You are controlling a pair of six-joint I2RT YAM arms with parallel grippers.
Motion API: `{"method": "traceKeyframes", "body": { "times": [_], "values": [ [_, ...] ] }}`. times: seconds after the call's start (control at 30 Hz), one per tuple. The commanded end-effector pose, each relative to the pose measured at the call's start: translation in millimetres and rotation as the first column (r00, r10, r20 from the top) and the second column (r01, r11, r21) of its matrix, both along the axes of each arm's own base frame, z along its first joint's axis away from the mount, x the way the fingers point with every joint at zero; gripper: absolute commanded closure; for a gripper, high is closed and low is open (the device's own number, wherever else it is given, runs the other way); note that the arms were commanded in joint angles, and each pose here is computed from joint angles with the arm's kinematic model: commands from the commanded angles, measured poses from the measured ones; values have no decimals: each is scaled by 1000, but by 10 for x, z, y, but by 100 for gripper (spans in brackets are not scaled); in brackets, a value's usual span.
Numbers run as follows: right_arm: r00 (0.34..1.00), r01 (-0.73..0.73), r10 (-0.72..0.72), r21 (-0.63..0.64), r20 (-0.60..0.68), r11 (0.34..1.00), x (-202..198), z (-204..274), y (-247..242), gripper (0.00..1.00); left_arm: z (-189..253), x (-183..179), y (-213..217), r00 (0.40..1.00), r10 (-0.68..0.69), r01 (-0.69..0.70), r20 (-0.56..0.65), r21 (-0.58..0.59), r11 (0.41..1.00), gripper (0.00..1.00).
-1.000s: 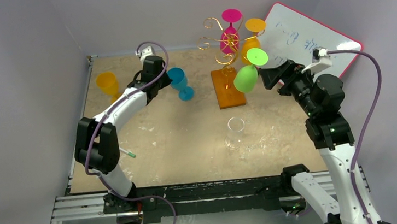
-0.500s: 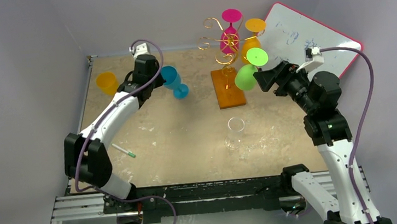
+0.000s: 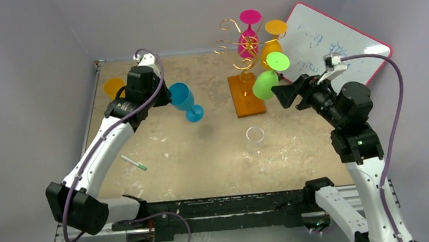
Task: Place the wine glass upside down on the wine glass rack
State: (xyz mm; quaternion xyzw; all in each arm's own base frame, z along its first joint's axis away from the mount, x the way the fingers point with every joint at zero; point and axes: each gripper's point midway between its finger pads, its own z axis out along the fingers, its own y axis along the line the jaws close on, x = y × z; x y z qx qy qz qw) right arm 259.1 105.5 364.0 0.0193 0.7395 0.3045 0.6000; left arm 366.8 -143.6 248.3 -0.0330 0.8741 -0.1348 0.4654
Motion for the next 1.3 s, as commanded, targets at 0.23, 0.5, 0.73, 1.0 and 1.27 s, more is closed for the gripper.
{"method": "traceKeyframes", "body": {
  "times": [0.23, 0.5, 0.73, 1.0, 1.27],
  "values": [
    [960, -127, 179, -238, 213, 963, -92, 239, 145, 20, 495, -614, -87, 986, -166, 168, 26, -97, 981, 100],
    [843, -231, 402, -434, 358, 871, -268, 179, 535, 21, 742, -871, -241, 973, -230, 231, 29, -226, 947, 100],
    [665, -317, 630, -613, 400, 723, -422, -52, 931, 25, 1049, -1060, -420, 943, -325, 331, 74, -320, 888, 100],
    [394, -264, 842, -833, 368, 487, -572, -383, 1337, 29, 1293, -1235, -582, 906, -410, 414, 102, -405, 815, 100],
    [280, -71, 919, -949, 278, 309, -596, -615, 1469, 26, 1521, -1337, -624, 883, -449, 463, 139, -420, 780, 100]
  ]
}}
